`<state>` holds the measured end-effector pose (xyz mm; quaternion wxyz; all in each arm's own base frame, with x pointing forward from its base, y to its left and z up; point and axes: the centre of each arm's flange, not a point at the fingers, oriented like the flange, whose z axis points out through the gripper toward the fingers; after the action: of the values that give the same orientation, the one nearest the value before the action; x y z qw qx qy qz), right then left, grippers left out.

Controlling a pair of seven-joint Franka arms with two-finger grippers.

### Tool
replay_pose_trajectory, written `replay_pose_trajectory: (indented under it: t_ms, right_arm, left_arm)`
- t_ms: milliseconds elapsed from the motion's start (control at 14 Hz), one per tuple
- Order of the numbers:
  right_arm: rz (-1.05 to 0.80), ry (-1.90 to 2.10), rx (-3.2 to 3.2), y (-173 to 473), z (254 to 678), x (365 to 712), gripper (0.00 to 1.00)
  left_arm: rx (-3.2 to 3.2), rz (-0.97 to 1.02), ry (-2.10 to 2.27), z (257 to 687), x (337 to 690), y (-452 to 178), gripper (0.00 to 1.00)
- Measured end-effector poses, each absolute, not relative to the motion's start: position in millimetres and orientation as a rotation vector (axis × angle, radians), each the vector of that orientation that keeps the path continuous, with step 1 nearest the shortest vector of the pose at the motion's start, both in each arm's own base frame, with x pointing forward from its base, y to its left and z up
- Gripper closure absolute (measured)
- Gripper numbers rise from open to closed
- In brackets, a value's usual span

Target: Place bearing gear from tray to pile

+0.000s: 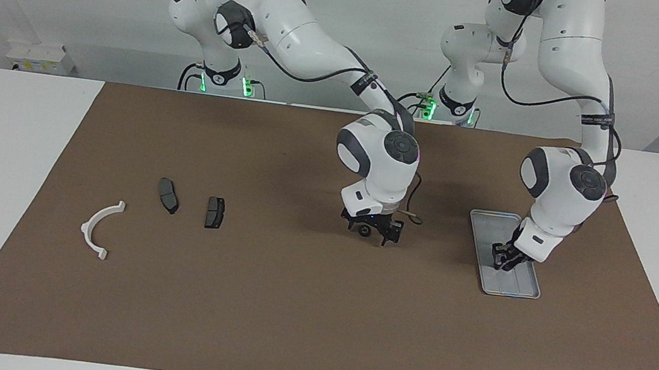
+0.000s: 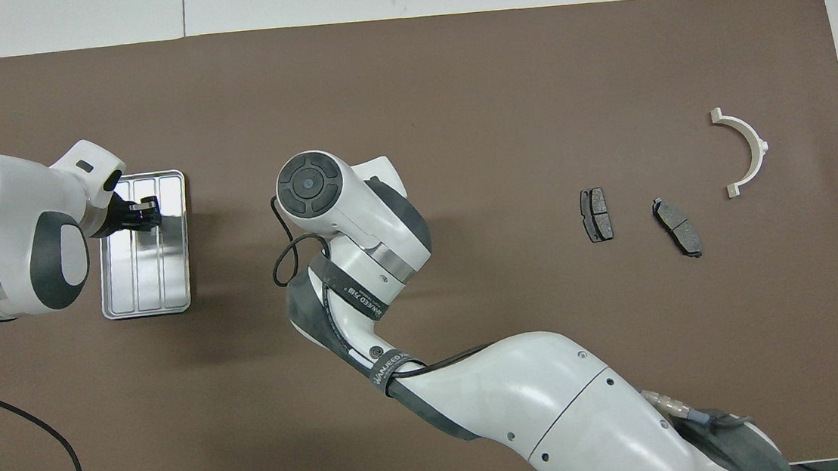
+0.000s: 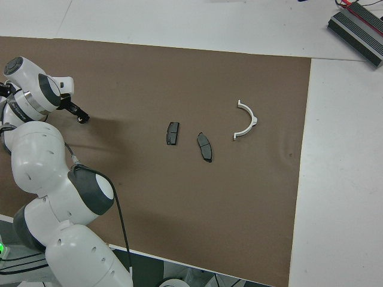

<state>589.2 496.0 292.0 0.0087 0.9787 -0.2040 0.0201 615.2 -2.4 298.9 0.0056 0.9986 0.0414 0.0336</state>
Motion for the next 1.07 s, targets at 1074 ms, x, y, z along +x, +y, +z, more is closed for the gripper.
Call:
replay_pose_trajectory:
  t_ms: [1074]
  right_arm:
    - [-0.041, -0.691, 3.071, 494.2, 282.1, 586.0, 0.18]
  left_arm:
    - [3.122, 0.14, 0.126, 299.9, 616.9, -4.1, 0.76]
